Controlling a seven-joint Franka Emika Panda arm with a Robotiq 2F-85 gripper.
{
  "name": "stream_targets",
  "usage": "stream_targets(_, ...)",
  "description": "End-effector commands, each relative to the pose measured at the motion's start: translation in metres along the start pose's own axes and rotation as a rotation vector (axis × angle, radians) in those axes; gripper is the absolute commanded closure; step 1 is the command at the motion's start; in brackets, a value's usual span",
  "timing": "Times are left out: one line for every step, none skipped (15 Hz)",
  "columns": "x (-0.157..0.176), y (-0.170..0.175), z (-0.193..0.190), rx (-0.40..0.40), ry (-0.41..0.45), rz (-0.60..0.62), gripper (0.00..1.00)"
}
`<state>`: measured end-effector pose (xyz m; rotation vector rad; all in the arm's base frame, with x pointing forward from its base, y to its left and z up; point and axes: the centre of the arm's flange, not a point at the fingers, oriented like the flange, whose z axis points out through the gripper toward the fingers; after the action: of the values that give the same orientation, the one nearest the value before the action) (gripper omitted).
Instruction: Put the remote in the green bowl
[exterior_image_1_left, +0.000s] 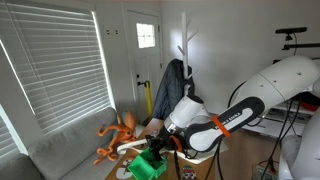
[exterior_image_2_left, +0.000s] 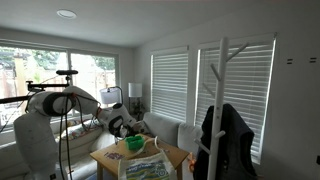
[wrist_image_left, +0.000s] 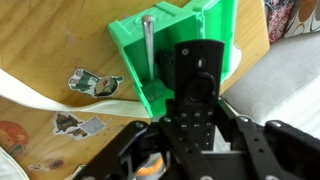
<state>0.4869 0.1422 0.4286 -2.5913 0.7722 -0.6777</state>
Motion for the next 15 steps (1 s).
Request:
stream_targets(0.005,-0.012,0.014,-0.046,0.003,-0.011,0.82)
stream_targets(0.004,-0.011,0.018,-0.054,0.001,-0.017,0.82)
stream_targets(0.003,-0.009,0.02,-0.06,0.0,-0.022,0.82)
stream_targets(0.002,-0.008,0.023,-0.062,-0.004,-0.024,0.82)
stream_targets(0.001,-0.007,0.023,-0.059,-0.008,-0.026,0.82)
stream_targets(0.0,-0.007,0.023,-0.061,-0.015,-0.028,0.82)
stream_targets(-0.002,-0.007,0.023,-0.068,-0.019,-0.03,0.82)
stream_targets(-0.003,-0.006,0.023,-0.073,-0.015,-0.032,0.61)
stream_targets(-0.003,-0.006,0.022,-0.076,-0.011,-0.033,0.32)
stream_targets(-0.002,-0.006,0.02,-0.076,-0.012,-0.032,0.31)
stream_targets(-0.002,-0.006,0.018,-0.071,-0.009,-0.031,0.27)
stream_targets(-0.002,-0.007,0.011,-0.058,-0.003,-0.026,0.19)
stream_targets(-0.001,-0.007,0.005,-0.046,-0.002,-0.03,0.12)
stream_targets(-0.001,-0.008,-0.006,-0.026,0.007,-0.026,0.04)
stream_targets(-0.002,-0.009,-0.018,0.002,0.003,-0.021,0.01)
